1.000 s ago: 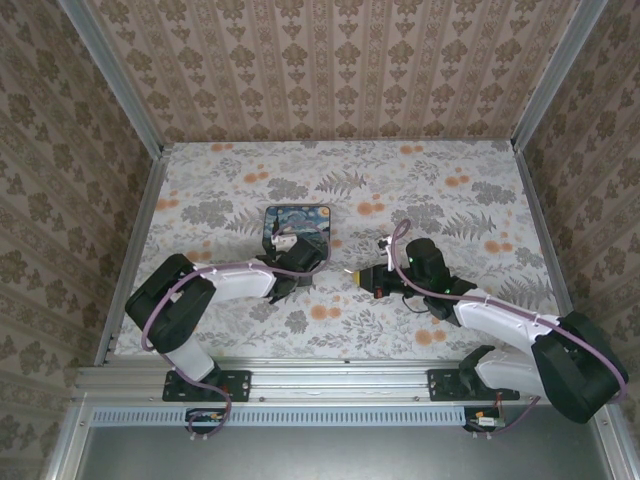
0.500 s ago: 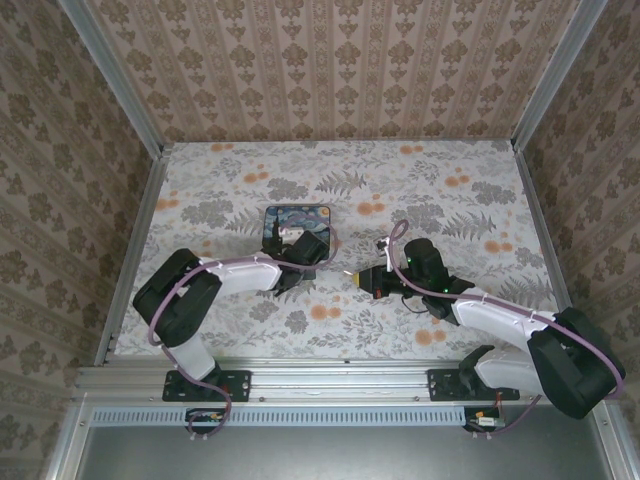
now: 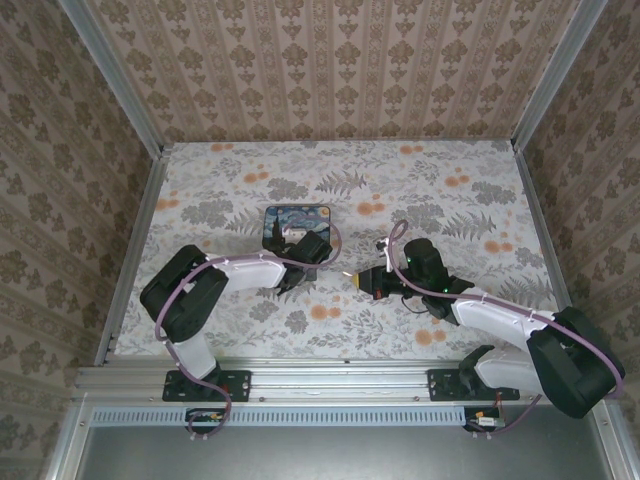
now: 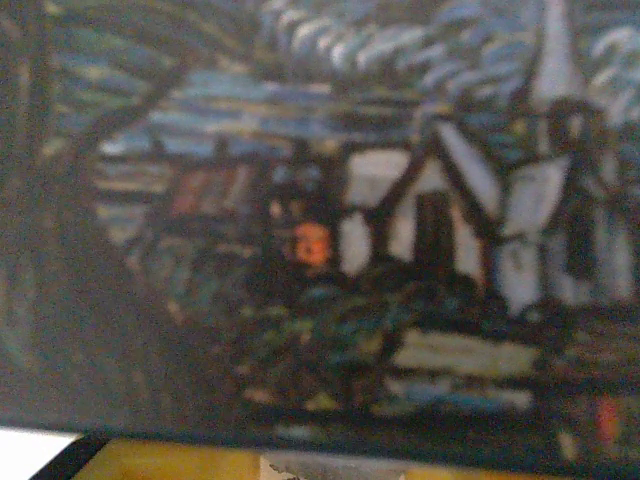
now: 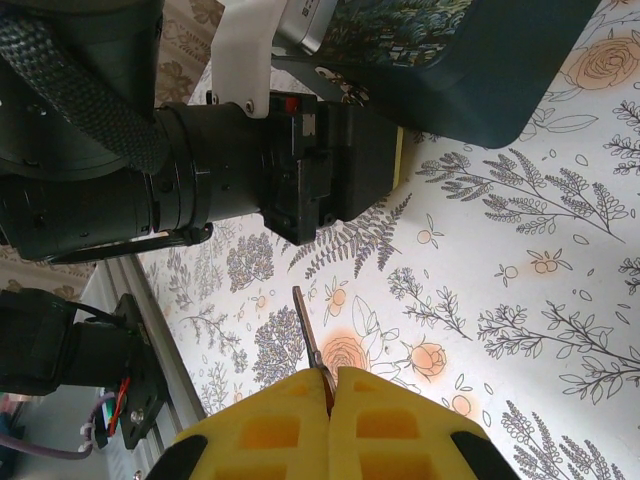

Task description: Unlock a padlock with a key

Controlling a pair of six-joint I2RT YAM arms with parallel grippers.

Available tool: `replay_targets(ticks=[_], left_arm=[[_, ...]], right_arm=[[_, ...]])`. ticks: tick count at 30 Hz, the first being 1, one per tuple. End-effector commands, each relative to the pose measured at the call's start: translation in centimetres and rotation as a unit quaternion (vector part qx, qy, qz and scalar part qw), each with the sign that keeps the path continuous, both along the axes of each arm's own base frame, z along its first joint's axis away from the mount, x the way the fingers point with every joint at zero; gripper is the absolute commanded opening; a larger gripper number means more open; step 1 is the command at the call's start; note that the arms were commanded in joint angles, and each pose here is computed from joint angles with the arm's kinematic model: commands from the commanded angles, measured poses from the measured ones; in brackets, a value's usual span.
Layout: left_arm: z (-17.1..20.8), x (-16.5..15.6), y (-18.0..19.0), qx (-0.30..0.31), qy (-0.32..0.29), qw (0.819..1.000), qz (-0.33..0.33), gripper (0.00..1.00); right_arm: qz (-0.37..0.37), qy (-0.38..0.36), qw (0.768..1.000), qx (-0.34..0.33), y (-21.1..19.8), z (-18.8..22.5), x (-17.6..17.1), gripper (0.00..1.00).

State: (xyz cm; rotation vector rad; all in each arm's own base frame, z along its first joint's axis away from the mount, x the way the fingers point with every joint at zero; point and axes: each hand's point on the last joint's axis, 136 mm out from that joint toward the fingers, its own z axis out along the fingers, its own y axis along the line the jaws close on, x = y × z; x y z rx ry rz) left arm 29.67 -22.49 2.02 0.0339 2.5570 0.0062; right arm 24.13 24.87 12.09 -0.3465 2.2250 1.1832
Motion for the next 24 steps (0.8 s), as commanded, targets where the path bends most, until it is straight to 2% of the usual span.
replay_targets(ticks=[1,4,9,12,15,19,24], left_arm=[[0.2,0.2,-0.3,0.017,0.003,1.000,-0.012,0.31],[0.9,-0.3,-1.3,-0.008,0.022,0.999,-0.034,0.24],[4.0,-0.7,-3.1,-0.104,0.070,0.991,-0.053,0.16],[6.5,-0.7,-3.4,-0.162,0.099,0.980,-0.051,0.15],[8.4,-1.0,-3.8,-0.236,0.140,0.961,-0.040,0.15],[10.9,-1.6,-5.1,-0.342,0.200,0.918,-0.010,0.14],[13.5,-2.2,-6.3,-0.404,0.241,0.882,0.026,0.13]], right_arm=[[0.006,-0.010,1.000,0.002,0.1,0.5,0.2,0.00],[0.001,0.002,1.000,-0.013,-0.2,-0.1,0.1,0.00],[-0.005,0.004,1.000,-0.027,-0.9,-0.4,0.0,0.00],[-0.010,-0.010,1.000,-0.022,-1.1,0.3,0.0,0.00],[-0.012,-0.014,1.000,-0.014,-1.0,1.2,0.1,0.00],[-0.015,-0.020,1.000,0.008,-0.1,2.7,0.3,0.00],[-0.039,-0.077,0.996,0.024,0.9,4.5,0.5,0.00]])
